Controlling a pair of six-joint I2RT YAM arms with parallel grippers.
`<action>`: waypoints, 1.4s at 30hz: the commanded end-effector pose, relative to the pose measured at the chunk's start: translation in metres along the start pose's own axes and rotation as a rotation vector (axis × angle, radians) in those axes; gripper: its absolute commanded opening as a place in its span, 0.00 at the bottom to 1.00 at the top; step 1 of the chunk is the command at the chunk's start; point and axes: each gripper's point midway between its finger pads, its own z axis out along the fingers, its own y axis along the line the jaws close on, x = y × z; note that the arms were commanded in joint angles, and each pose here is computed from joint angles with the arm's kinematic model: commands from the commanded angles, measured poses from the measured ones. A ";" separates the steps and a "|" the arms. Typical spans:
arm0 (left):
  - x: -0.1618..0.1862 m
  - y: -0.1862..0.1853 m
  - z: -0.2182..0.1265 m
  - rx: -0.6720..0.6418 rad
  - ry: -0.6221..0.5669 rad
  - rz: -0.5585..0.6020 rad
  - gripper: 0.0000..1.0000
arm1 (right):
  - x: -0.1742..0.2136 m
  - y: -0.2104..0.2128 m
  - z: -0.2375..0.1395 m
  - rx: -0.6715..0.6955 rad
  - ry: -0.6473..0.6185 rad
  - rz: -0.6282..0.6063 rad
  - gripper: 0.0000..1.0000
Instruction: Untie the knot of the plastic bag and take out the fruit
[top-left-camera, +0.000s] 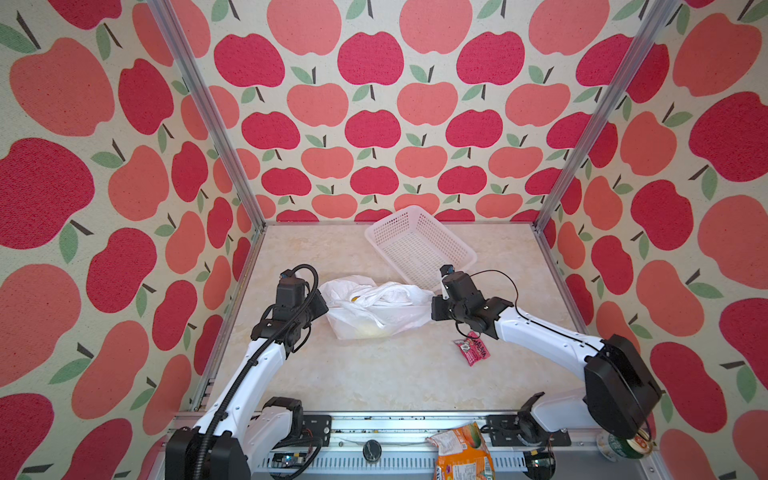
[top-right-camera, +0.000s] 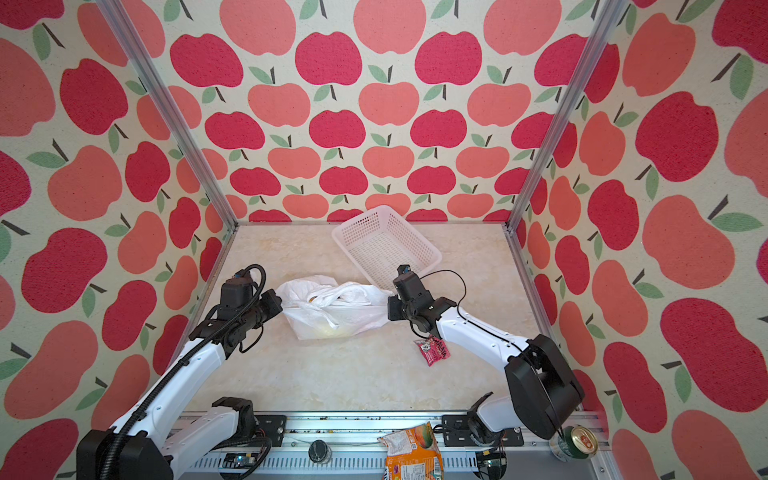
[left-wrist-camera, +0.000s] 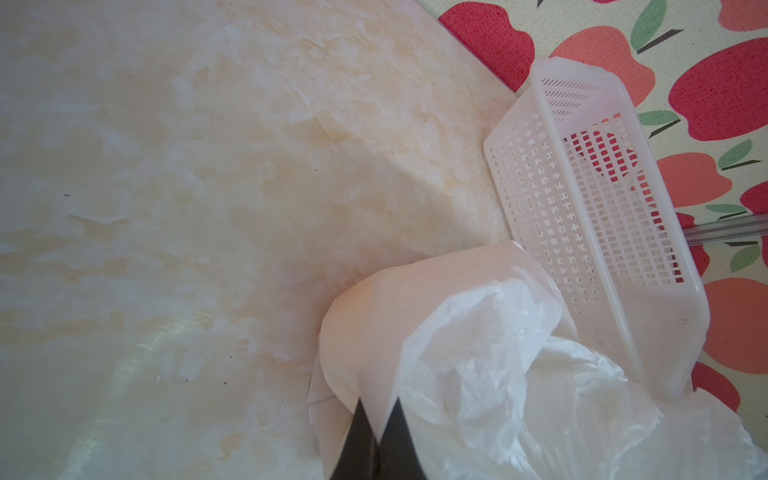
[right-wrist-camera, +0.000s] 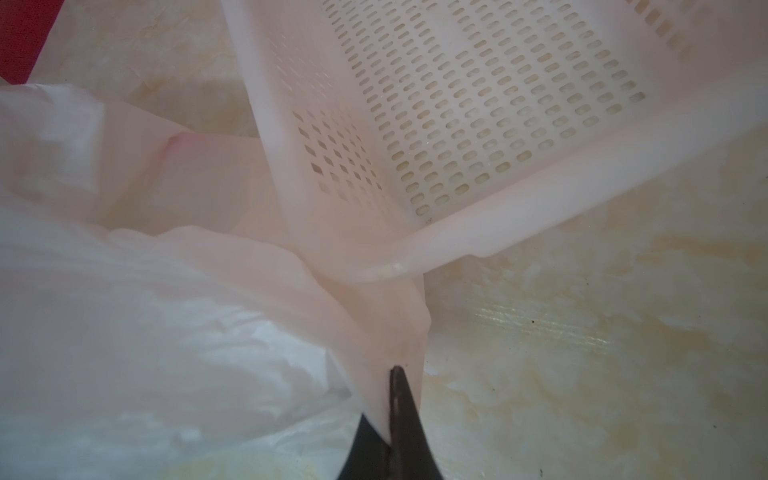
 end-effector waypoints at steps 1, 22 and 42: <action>-0.006 0.007 -0.001 -0.021 -0.036 -0.013 0.00 | 0.000 -0.014 -0.003 0.029 -0.011 0.053 0.00; -0.011 0.005 -0.006 -0.007 -0.048 -0.014 0.19 | -0.016 -0.022 -0.046 -0.069 -0.186 0.119 0.55; 0.043 -0.036 -0.115 0.064 -0.071 0.268 0.89 | -0.007 0.144 -0.068 0.136 -0.372 -0.838 0.87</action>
